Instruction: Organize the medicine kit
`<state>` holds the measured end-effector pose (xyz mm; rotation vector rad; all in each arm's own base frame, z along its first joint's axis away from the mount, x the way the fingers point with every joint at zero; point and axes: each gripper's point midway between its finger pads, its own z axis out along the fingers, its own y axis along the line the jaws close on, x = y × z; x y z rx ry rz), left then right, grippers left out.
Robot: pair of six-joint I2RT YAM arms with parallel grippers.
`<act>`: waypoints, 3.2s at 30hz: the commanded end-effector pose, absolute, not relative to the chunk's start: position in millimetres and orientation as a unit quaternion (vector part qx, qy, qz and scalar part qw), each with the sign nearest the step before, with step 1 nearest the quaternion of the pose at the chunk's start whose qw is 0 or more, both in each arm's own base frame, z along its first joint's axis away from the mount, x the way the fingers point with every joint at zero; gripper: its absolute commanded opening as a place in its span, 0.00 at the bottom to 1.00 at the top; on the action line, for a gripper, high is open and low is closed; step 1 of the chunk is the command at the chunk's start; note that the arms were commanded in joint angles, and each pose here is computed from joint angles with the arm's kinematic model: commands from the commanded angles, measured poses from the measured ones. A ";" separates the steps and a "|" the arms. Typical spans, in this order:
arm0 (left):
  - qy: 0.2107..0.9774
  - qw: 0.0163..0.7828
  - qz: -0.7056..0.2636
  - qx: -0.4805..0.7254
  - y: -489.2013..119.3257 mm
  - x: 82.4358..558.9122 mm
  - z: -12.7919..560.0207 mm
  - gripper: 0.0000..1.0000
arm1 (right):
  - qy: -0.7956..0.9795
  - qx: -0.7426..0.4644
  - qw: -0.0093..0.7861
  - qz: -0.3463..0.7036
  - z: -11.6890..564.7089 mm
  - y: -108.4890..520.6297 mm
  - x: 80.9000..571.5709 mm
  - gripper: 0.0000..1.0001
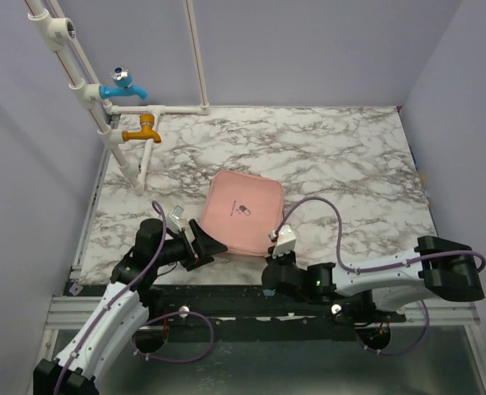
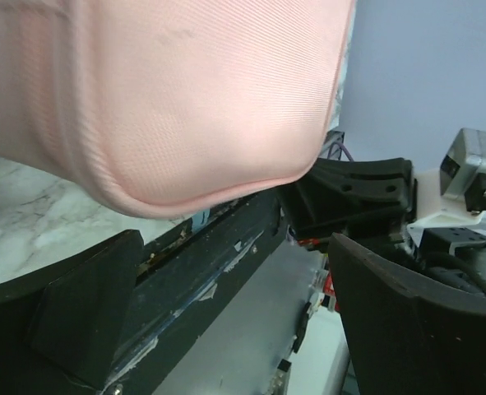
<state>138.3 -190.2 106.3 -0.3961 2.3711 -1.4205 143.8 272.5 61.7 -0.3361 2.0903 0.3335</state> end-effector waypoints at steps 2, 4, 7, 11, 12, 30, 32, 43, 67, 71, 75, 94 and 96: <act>0.831 0.177 -0.501 -0.162 -193.4 132.6 107.7 0.98 | 0.847 -0.130 0.486 0.172 68.3 313.1 129.2 0.01; 0.832 0.173 -0.502 -0.161 -196.4 130.9 108.0 0.98 | 0.842 -0.139 0.487 0.187 71.2 328.4 124.3 0.01; 0.835 0.167 -0.500 -0.158 -201.5 129.8 109.4 0.99 | 0.834 -0.153 0.488 0.205 77.2 348.4 118.4 0.01; 0.839 0.161 -0.494 -0.159 -205.2 131.2 109.0 0.98 | 0.825 -0.173 0.486 0.230 85.6 375.9 112.0 0.01; 0.840 0.160 -0.492 -0.164 -205.0 132.9 108.1 0.98 | 0.823 -0.179 0.486 0.235 86.1 382.0 110.2 0.01; 0.833 0.175 -0.488 -0.193 -206.0 149.2 103.7 0.25 | 0.821 -0.183 0.490 0.230 75.0 392.7 100.8 0.01; 0.834 0.173 -0.488 -0.192 -205.9 148.5 103.1 0.16 | 0.822 -0.184 0.489 0.225 71.9 390.7 100.9 0.01; 0.838 0.176 -0.485 -0.180 -204.2 145.3 104.1 0.00 | 0.826 -0.176 0.507 0.173 68.7 358.0 112.5 0.01; 0.836 0.174 -0.500 -0.145 -206.9 138.1 109.2 0.00 | 0.826 -0.121 0.535 0.129 80.8 310.5 157.3 0.01; 0.834 0.175 -0.503 -0.145 -206.3 137.3 109.5 0.00 | 0.828 -0.094 0.541 0.115 82.4 299.3 167.8 0.01; 0.830 0.172 -0.509 -0.147 -208.3 138.0 112.3 0.10 | 0.827 -0.104 0.538 0.122 85.4 303.3 166.6 0.01; 0.819 0.203 -0.522 -0.123 -214.6 152.9 147.1 0.69 | 0.824 -0.131 0.524 0.170 79.3 318.0 155.5 0.01; 0.818 0.212 -0.523 -0.113 -216.7 158.1 157.0 0.69 | 0.824 -0.132 0.524 0.172 79.1 317.6 154.5 0.01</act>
